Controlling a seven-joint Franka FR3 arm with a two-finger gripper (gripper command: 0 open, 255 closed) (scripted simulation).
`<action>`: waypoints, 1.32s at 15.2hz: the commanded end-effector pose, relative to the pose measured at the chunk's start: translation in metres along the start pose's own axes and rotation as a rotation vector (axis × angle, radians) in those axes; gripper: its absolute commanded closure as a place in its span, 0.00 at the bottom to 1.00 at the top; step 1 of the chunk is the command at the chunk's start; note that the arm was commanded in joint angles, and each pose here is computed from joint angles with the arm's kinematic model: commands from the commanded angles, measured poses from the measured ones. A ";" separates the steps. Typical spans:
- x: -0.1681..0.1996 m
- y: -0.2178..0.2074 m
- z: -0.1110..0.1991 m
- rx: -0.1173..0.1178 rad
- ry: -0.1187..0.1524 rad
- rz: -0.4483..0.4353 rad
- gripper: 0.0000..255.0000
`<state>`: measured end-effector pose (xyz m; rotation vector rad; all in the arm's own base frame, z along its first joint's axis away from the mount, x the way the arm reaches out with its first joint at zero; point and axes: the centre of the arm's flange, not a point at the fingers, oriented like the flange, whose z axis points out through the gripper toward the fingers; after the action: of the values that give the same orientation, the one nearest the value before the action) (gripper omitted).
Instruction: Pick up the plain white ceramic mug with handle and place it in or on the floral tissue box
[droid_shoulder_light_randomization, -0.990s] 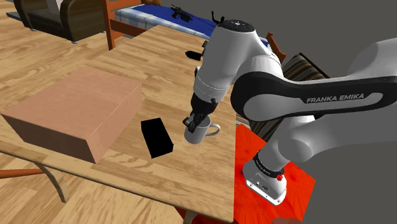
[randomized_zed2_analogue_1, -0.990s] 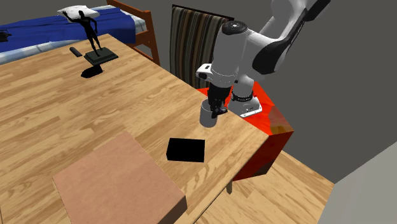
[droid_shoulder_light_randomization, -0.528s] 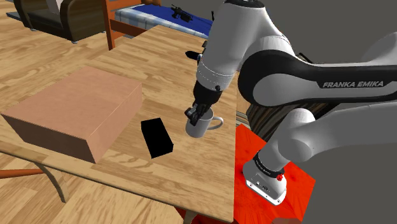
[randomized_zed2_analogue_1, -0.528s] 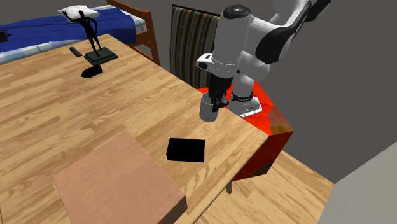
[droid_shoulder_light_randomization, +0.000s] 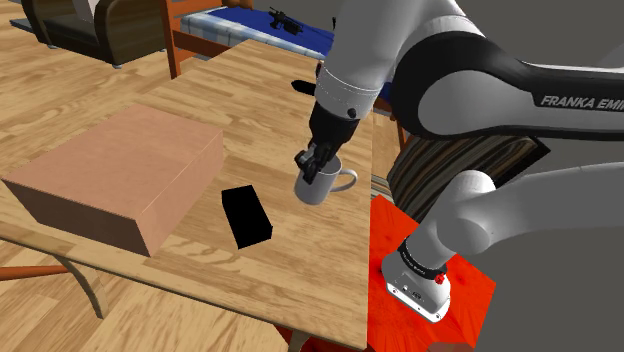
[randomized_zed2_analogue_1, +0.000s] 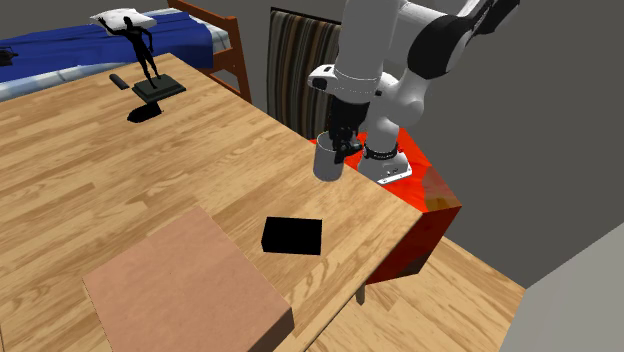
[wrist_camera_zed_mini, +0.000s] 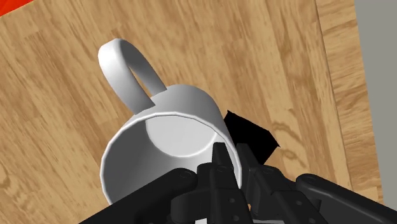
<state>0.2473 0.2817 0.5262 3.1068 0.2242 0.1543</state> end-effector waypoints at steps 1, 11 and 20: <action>0.001 0.001 -0.008 0.000 0.000 0.000 1.00; 0.107 -0.074 -0.031 0.000 0.000 0.000 1.00; 0.130 -0.094 0.000 0.000 0.000 0.000 1.00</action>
<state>0.3622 0.3939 0.5410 3.1063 0.2241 0.1532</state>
